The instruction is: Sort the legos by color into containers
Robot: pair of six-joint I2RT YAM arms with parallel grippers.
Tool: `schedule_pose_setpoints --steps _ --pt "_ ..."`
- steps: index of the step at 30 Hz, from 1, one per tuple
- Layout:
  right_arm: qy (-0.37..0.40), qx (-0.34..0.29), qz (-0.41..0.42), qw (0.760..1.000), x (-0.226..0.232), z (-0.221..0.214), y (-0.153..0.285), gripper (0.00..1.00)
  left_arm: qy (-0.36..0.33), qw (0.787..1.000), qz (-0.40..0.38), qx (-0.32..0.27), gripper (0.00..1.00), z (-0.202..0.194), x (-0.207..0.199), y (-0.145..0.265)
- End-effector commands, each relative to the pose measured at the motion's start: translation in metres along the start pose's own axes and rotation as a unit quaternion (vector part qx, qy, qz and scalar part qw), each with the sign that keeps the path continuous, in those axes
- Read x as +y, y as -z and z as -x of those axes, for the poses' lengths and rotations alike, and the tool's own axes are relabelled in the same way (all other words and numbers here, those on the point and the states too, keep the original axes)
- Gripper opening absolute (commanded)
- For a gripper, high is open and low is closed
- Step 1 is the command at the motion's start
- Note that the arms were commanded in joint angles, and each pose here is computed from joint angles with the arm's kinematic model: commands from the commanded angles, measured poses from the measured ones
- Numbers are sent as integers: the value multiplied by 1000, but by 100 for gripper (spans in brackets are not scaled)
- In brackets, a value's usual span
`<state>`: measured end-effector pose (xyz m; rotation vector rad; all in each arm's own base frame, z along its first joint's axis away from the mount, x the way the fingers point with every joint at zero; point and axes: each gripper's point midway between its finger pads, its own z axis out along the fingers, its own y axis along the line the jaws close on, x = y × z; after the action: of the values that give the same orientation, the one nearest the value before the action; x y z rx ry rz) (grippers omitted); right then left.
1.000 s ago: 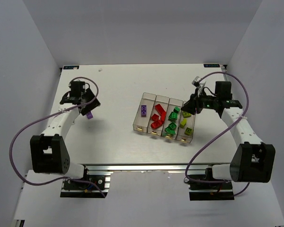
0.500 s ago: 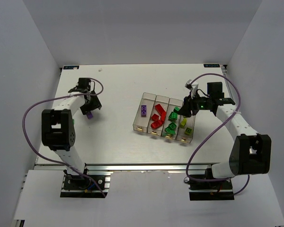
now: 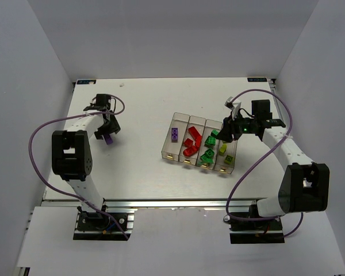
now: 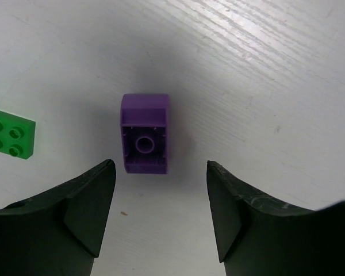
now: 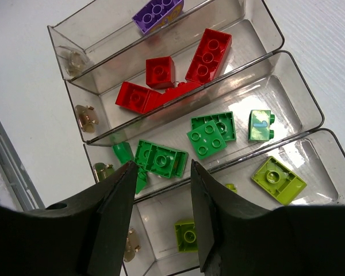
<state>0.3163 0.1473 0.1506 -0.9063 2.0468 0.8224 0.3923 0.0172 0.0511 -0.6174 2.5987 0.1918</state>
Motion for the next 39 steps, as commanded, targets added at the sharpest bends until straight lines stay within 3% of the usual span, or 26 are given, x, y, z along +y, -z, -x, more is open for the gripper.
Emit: schedule_pose_setpoints --steps 1,9,12,20,23,24,27,29,30,32,34,35,39 --pt "17 -13 -6 1000 0 13 5 48 -5 1000 26 -15 74 2 16 9" --pt "16 -15 -4 1000 2 18 7 48 -10 1000 19 -3 73 0 13 -11" --pt "19 -16 -8 1000 2 21 9 48 -1 1000 21 -1 67 9 20 -17" --pt "26 -17 -16 999 3 22 13 48 28 1000 0 -7 30 7 22 -19" --pt "28 -20 -16 999 4 23 15 48 37 998 -37 -17 12 11 12 -7" --pt "29 -21 -15 999 5 24 15 48 45 995 -81 -22 8 14 -2 8" --pt "29 -23 -12 999 6 26 15 48 44 975 -216 -30 2 11 -53 40" --pt "31 -29 -8 999 8 28 15 45 25 938 -344 -46 2 10 -105 89" --pt "31 -33 -2 999 10 30 15 43 6 922 -386 -31 2 -11 -132 107" --pt "32 -37 3 999 11 32 15 28 -42 887 -459 -30 1 -35 -173 146" --pt "32 -39 7 999 12 34 14 8 -53 872 -486 -15 1 -56 -191 158" --pt "32 -40 8 999 12 35 14 3 -71 862 -502 -14 1 -68 -206 167" --pt "31 -40 14 999 14 36 14 0 -86 866 -493 3 3 -91 -224 161"
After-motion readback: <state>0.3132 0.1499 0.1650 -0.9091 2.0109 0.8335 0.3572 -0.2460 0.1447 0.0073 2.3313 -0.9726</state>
